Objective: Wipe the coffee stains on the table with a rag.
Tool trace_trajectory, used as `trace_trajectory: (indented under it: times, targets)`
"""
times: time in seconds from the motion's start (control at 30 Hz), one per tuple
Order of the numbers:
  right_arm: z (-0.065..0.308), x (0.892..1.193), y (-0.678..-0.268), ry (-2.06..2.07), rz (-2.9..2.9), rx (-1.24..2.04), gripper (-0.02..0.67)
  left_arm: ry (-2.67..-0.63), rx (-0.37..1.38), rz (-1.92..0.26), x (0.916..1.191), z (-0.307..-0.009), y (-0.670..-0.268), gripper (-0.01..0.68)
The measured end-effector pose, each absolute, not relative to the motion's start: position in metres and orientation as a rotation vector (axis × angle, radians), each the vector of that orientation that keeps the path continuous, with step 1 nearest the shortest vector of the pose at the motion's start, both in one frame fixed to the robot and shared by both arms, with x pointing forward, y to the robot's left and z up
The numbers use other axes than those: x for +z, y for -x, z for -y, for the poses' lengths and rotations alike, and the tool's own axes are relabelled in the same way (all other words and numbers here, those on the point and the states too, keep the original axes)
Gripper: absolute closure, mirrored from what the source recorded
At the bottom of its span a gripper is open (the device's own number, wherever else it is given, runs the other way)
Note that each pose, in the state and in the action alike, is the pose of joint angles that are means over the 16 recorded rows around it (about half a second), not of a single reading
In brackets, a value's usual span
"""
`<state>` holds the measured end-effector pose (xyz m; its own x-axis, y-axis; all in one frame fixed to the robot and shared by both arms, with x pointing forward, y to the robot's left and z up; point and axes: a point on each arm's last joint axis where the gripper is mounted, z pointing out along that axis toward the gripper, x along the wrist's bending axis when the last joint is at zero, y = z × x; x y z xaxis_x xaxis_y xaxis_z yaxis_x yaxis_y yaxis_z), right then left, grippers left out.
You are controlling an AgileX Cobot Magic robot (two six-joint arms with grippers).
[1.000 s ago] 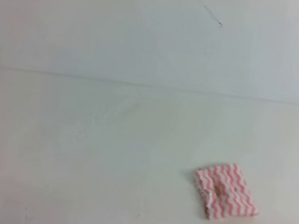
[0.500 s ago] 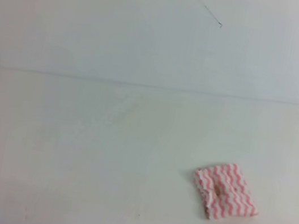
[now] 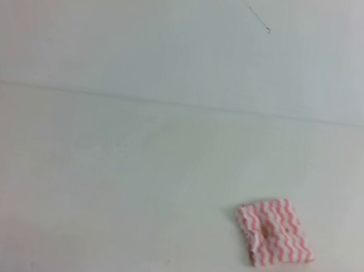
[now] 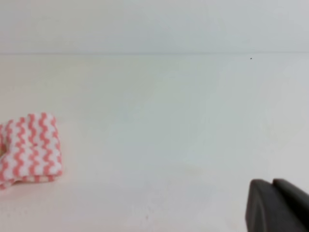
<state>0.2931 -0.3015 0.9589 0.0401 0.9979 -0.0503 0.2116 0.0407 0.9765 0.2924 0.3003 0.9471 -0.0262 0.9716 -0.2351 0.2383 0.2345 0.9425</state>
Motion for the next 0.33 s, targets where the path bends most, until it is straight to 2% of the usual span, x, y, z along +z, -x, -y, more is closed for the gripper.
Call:
trace_trajectory:
  times: [0.33]
  targets:
    - [0.3006, 0.9584, -0.2935, -1.328, -1.353, 1.051, 0.649, -1.199, 0.903, -1.485, 0.9471, -0.3003, -0.2924, 0.673]
